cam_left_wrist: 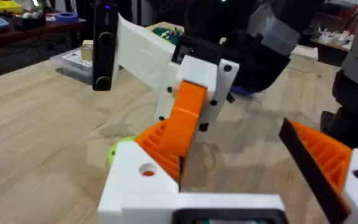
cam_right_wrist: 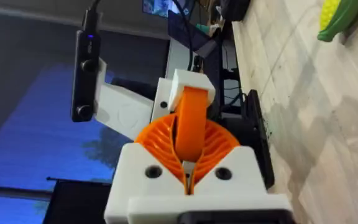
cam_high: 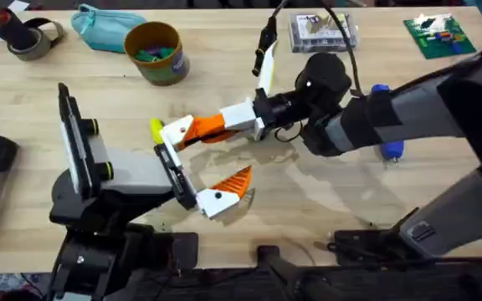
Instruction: Pick up the gripper from the table and insert it into the empty holder that is missing its gripper. Then pick up a screw, insert it into the mounting hole, and use the screwdriver to tighten it. Finally, clean up the table by picking up the vegetable and placing it into the bucket.
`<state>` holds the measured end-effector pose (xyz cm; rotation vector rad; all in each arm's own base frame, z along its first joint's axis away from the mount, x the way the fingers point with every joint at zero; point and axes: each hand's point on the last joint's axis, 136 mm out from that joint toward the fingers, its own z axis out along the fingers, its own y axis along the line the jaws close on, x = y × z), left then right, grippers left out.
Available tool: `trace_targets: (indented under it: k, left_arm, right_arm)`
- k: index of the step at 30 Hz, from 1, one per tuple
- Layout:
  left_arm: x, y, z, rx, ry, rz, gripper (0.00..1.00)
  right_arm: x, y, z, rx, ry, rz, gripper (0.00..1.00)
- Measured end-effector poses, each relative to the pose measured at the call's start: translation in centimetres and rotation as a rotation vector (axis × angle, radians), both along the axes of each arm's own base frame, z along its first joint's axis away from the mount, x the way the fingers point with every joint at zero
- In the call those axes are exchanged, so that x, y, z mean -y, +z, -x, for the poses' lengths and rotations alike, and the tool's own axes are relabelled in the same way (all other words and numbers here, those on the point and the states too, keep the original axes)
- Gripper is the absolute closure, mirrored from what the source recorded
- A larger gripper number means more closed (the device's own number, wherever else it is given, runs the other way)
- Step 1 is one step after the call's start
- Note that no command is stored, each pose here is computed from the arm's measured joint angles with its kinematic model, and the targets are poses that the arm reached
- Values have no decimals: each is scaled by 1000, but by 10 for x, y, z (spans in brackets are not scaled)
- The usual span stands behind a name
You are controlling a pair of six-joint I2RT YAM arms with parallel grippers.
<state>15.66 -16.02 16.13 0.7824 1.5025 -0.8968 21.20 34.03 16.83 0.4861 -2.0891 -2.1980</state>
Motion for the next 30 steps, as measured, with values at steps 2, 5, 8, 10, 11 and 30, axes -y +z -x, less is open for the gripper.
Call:
trace_targets:
  k: [2, 5, 8, 10, 11, 30]
  left_arm:
    - [0, 0, 0, 0, 0, 0, 15]
    - [0, 0, 0, -2, -2, 1, 14]
    - [0, 0, 1, -8, -4, 4, 14]
    - [0, 0, 1, -8, -4, 4, 14]
    - [0, 0, 1, -8, -3, 4, 14]
    - [3, 0, 6, -9, -39, 5, 14]
  right_arm:
    - [0, 0, 0, 0, -1, 0, 977]
    - [0, -2, -1, -6, -12, 3, 977]
    - [1, -3, -1, -7, -23, 3, 977]
    - [1, -3, -1, -7, -25, 2, 977]
    - [1, -3, -2, -7, -27, 2, 977]
    - [8, 0, 6, -22, -88, 8, 977]
